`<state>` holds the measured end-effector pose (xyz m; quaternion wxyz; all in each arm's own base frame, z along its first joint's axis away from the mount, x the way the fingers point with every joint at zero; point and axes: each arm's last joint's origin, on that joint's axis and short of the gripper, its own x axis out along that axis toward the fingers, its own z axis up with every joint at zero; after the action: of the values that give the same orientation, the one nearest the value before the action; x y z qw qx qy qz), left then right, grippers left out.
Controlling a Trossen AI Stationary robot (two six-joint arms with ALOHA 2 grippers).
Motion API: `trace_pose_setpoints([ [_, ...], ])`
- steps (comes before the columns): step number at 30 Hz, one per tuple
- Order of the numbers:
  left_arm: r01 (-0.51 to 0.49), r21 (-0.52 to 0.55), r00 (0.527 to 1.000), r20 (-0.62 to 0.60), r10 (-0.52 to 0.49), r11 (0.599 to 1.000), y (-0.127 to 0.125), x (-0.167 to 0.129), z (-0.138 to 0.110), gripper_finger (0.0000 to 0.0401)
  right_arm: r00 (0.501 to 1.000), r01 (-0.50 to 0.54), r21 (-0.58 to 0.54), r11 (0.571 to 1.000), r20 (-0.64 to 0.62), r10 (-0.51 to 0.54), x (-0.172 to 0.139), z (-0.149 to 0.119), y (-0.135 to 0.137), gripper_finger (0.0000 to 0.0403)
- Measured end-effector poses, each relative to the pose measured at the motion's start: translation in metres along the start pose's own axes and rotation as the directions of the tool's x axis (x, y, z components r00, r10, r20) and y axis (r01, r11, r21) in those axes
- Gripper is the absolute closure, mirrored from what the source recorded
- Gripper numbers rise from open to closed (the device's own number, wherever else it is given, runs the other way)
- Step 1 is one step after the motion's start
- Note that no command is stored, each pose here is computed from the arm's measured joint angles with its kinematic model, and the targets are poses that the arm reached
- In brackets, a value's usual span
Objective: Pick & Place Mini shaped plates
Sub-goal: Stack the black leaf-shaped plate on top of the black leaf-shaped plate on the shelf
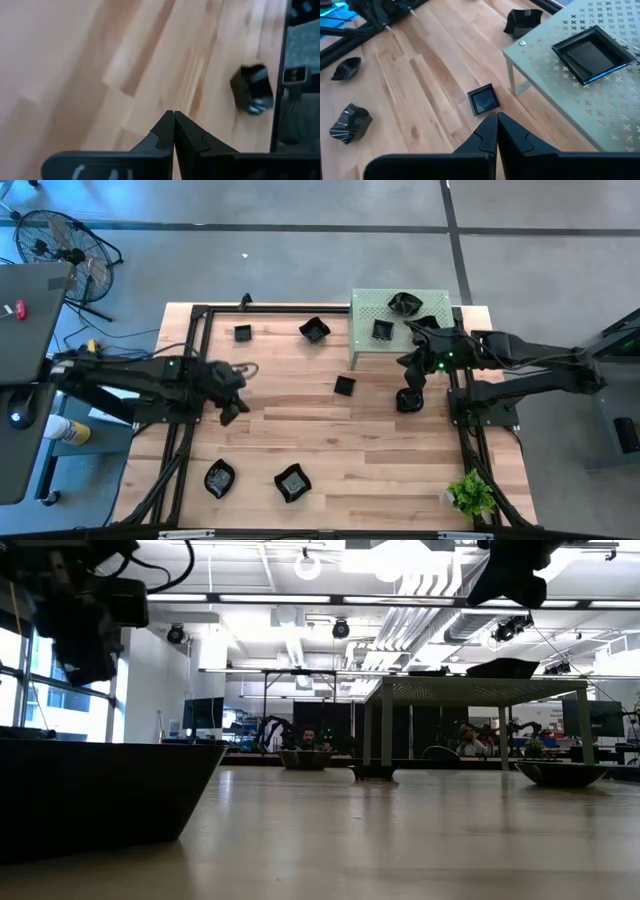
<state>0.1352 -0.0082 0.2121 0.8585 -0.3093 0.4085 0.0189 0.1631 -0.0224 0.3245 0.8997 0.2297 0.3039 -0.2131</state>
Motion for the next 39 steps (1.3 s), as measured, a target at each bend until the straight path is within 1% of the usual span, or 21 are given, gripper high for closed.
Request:
trace_pose_setpoints([
  [3, 0.002, -0.065, 0.998, -0.062, -0.007, 0.998, -0.011, 0.006, -0.010, 0.0400, 1.000, 0.001, -0.005, 1.000, 0.000, -0.001, 0.000, 0.000, 0.000, 0.0402],
  [5, -0.015, -0.155, 0.992, -0.123, -0.004, 0.988, -0.016, 0.010, -0.017, 0.0400, 1.000, 0.001, -0.024, 1.000, 0.001, -0.001, 0.000, 0.000, 0.000, 0.0401],
  [8, -0.074, -0.292, 0.971, -0.241, 0.001, 0.954, -0.021, 0.015, -0.030, 0.0400, 1.000, 0.001, -0.050, 0.999, 0.000, -0.001, 0.000, 0.000, 0.000, 0.0400],
  [10, -0.108, -0.343, 0.949, -0.316, -0.006, 0.933, -0.025, 0.018, -0.036, 0.0397, 1.000, 0.001, -0.061, 0.998, 0.000, -0.001, 0.000, 0.000, 0.000, 0.0399],
  [12, -0.129, -0.367, 0.930, -0.367, -0.016, 0.921, -0.030, 0.022, -0.042, 0.0383, 1.000, -0.004, -0.078, 0.997, -0.002, 0.004, 0.000, 0.000, 0.000, 0.0400],
  [15, -0.151, -0.377, 0.911, -0.411, -0.018, 0.914, -0.037, 0.027, -0.049, 0.0347, 1.000, -0.016, -0.098, 0.995, -0.001, 0.016, 0.000, 0.000, 0.001, 0.0402],
  [19, -0.229, -0.385, 0.876, -0.482, 0.017, 0.894, -0.042, 0.033, -0.062, 0.0289, 1.000, -0.018, -0.101, 0.995, 0.003, 0.018, 0.000, 0.001, 0.001, 0.0399],
  [22, -0.256, -0.382, 0.853, -0.522, 0.021, 0.888, -0.044, 0.038, -0.073, 0.0265, 1.000, -0.023, -0.101, 0.995, 0.000, 0.023, 0.000, 0.001, 0.001, 0.0400],
  [26, -0.230, -0.424, 0.843, -0.536, -0.039, 0.876, -0.045, 0.046, -0.089, 0.0266, 1.000, -0.026, -0.113, 0.993, 0.003, 0.027, 0.000, 0.001, 0.001, 0.0401],
  [29, -0.261, -0.432, 0.827, -0.562, -0.031, 0.863, -0.041, 0.048, -0.101, 0.0275, 0.999, -0.030, -0.115, 0.993, 0.010, 0.031, 0.000, 0.002, 0.002, 0.0400],
  [31, -0.261, -0.438, 0.832, -0.553, -0.029, 0.860, -0.042, 0.048, -0.106, 0.0282, 0.999, -0.033, -0.114, 0.993, 0.018, 0.036, 0.000, 0.003, 0.002, 0.0400],
  [35, -0.202, -0.436, 0.856, -0.514, -0.059, 0.877, -0.048, 0.047, -0.109, 0.0299, 0.998, -0.042, -0.121, 0.992, 0.040, 0.048, 0.000, 0.005, 0.003, 0.0401],
  [39, -0.206, -0.423, 0.862, -0.506, -0.041, 0.882, -0.048, 0.049, -0.111, 0.0324, 0.997, -0.044, -0.120, 0.992, 0.058, 0.052, 0.000, 0.006, 0.004, 0.0401],
])
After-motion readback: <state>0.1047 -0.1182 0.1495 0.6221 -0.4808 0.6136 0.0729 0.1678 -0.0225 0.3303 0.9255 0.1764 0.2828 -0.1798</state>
